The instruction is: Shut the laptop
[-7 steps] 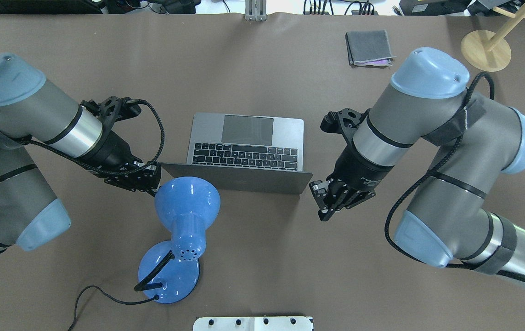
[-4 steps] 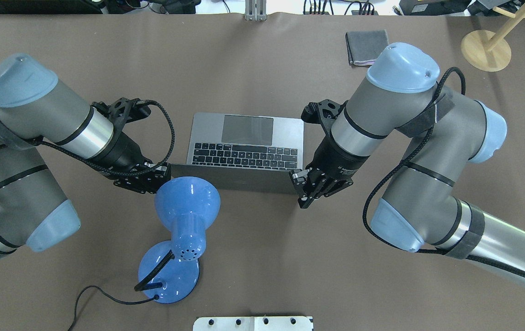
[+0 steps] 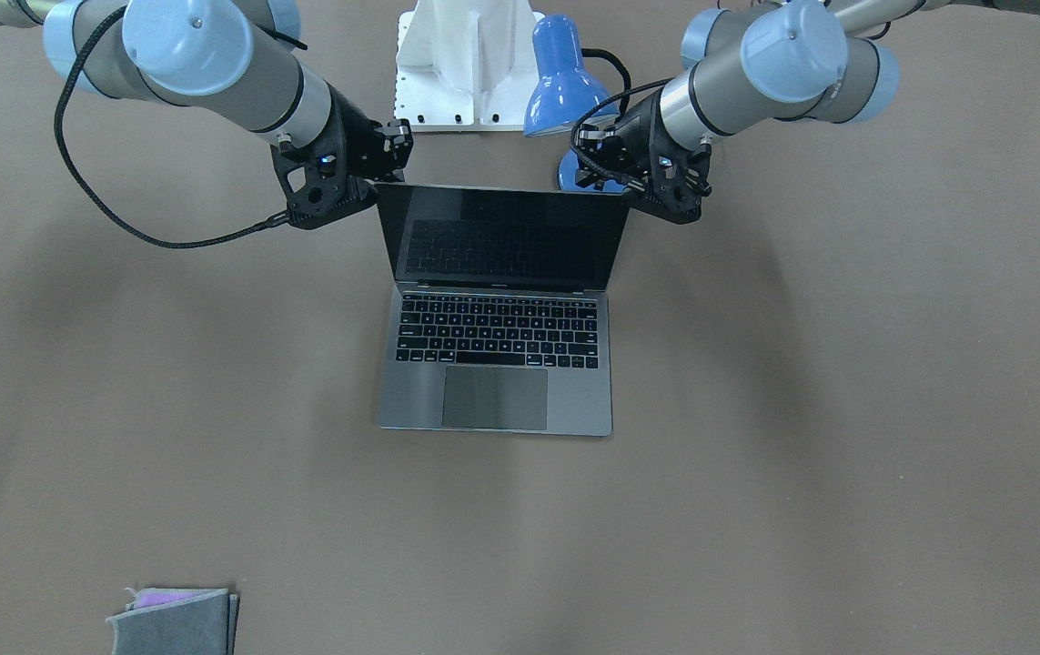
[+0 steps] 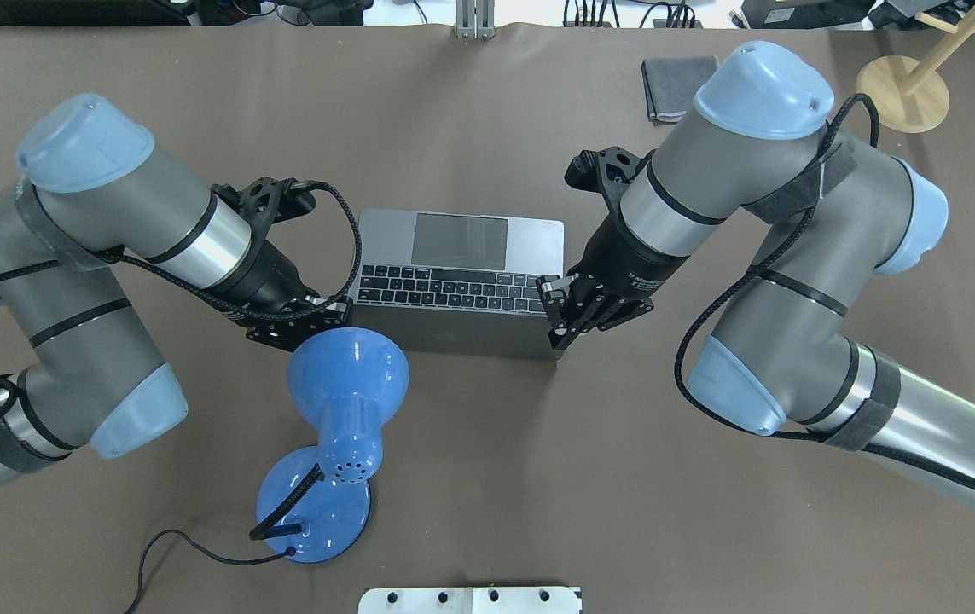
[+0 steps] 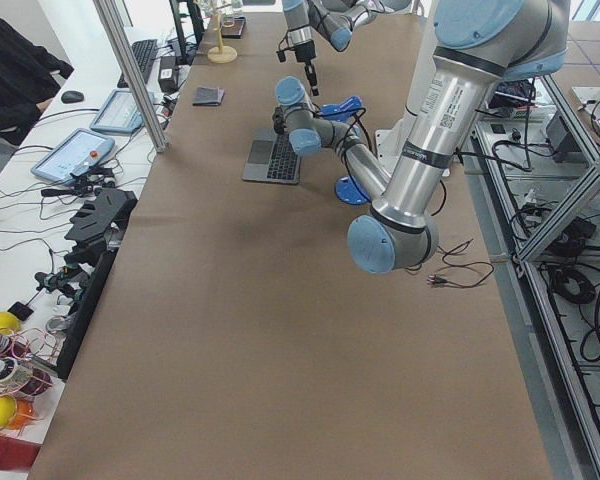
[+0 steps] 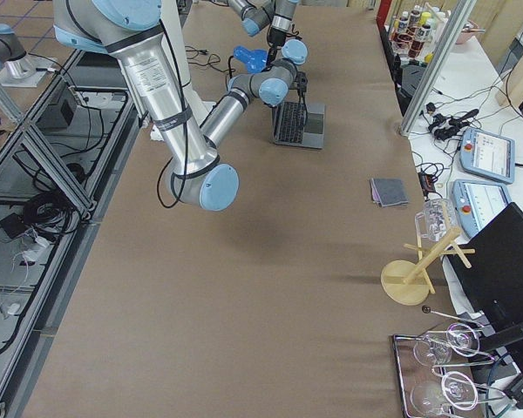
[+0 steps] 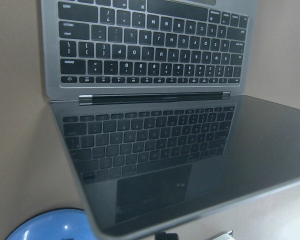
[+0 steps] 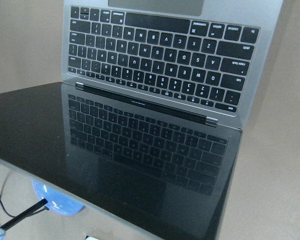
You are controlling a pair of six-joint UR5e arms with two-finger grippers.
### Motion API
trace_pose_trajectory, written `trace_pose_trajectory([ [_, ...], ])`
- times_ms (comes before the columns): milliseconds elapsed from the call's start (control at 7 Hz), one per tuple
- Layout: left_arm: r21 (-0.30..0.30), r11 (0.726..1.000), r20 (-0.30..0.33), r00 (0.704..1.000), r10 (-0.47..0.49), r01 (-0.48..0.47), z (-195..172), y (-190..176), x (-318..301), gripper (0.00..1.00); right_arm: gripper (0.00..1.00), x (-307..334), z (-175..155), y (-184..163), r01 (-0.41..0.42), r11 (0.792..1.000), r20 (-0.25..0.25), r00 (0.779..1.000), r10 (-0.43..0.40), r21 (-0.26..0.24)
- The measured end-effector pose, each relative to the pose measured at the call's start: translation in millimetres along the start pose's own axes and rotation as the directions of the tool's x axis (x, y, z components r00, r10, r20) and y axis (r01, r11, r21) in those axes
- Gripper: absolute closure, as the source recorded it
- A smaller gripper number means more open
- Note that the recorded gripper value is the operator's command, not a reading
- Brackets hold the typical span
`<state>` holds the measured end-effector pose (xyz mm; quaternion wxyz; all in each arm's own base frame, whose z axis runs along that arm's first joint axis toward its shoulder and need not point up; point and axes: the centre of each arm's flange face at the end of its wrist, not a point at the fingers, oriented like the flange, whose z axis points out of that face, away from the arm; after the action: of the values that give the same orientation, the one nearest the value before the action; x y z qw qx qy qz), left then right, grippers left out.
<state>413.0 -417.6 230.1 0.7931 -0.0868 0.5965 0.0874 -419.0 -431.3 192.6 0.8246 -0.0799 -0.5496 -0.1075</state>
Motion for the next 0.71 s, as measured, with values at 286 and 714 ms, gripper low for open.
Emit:
trace_pose_trajectory([
  [286,0.01,1.0,-0.001,1.0,0.005,-0.005,0,-8,6,1.0,1.0,4,0,-12,-0.013,0.999,-0.023,1.0,0.014,0.033],
  [714,0.087,0.996,0.003,1.0,-0.004,0.003,-24,-53,15,1.0,1.0,4,-3,-33,-0.032,0.998,-0.035,0.999,0.034,0.057],
])
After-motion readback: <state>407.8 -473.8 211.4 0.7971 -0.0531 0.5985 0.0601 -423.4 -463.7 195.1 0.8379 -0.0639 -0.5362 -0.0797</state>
